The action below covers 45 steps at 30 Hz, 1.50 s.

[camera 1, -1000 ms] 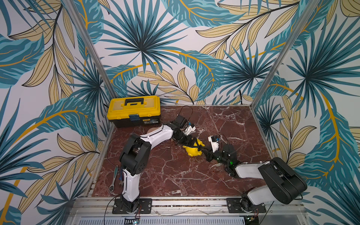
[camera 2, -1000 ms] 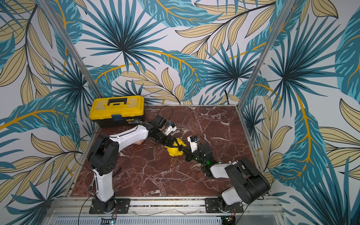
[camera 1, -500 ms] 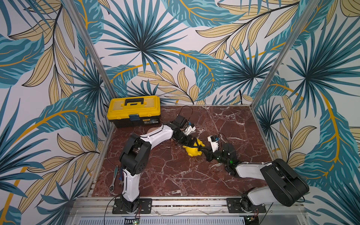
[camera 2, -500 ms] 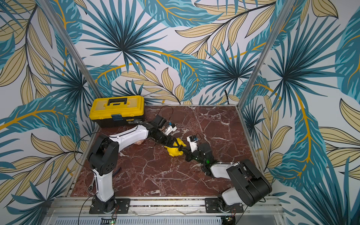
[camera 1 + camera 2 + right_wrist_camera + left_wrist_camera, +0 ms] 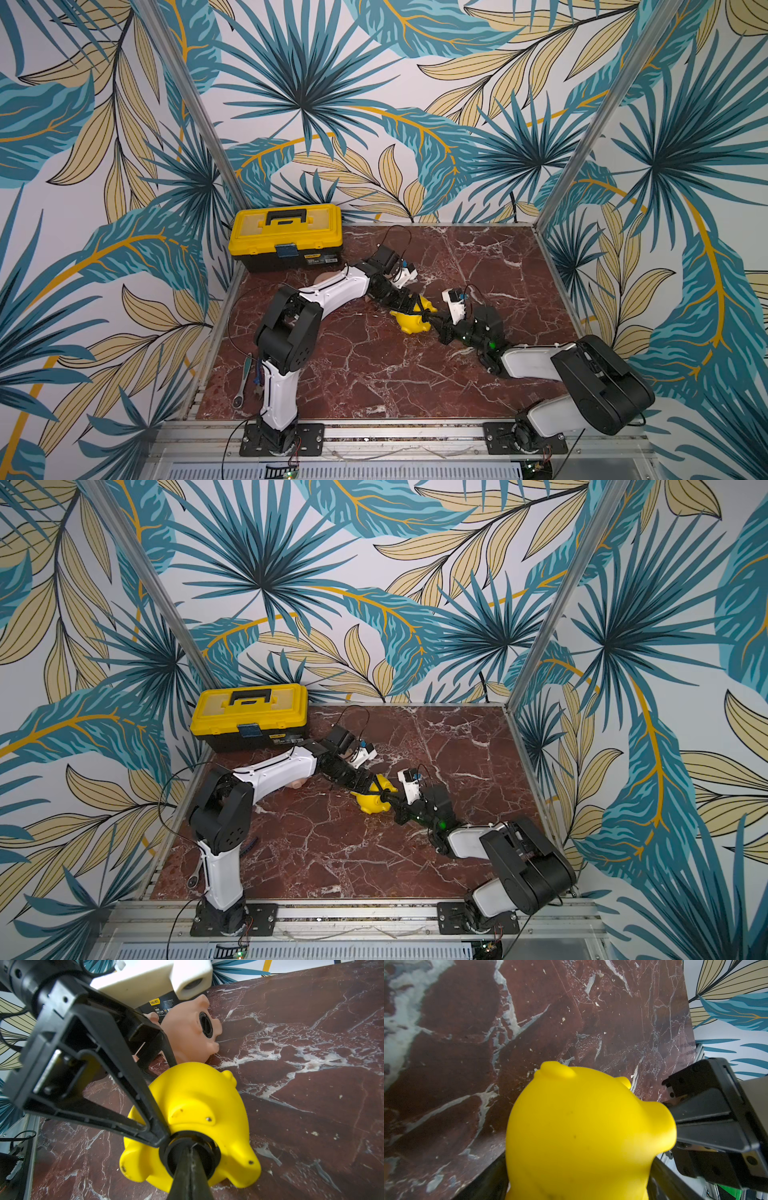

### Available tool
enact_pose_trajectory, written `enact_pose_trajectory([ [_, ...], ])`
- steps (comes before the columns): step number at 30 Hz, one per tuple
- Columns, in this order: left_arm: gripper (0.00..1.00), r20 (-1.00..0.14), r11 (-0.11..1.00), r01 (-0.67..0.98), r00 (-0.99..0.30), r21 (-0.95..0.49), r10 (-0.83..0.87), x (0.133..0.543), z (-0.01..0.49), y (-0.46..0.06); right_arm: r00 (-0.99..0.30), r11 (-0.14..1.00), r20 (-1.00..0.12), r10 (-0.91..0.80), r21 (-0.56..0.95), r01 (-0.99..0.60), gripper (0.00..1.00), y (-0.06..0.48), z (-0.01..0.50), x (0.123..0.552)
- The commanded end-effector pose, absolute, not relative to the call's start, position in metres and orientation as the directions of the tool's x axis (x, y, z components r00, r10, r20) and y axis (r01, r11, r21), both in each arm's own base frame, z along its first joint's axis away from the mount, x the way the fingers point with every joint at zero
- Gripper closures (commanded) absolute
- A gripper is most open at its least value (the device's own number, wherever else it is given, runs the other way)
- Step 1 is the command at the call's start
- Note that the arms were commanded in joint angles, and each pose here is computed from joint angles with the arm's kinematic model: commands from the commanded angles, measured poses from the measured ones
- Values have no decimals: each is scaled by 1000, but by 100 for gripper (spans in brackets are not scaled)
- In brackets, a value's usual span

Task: Close piggy banks
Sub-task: Insert the knob into the piggy bank, then screw the knob on the piggy bank.

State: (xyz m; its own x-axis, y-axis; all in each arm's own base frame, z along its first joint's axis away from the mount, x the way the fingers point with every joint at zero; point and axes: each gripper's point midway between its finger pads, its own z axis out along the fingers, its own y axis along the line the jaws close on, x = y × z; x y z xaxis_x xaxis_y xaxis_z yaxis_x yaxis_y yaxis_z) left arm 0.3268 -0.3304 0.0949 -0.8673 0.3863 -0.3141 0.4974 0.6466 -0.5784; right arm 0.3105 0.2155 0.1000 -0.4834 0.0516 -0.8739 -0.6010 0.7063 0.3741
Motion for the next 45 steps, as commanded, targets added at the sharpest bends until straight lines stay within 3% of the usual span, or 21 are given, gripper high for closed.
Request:
enact_pose_trajectory([
  [1,9,-100,734,410,-898,-541,428,295,35,-309,-465,708,-884,48,358,-608,100,217,102,315],
  [22,9,-99,731,410,-898,-546,429,294,36,-310,-459,696,-888,12,337,-634,100,221,89,315],
  [40,9,-102,702,410,-894,-582,437,290,42,-315,-235,692,-959,-158,63,-719,100,222,88,316],
  [45,9,-102,697,410,-893,-589,439,290,43,-315,-255,688,-958,-128,99,-719,100,225,90,317],
])
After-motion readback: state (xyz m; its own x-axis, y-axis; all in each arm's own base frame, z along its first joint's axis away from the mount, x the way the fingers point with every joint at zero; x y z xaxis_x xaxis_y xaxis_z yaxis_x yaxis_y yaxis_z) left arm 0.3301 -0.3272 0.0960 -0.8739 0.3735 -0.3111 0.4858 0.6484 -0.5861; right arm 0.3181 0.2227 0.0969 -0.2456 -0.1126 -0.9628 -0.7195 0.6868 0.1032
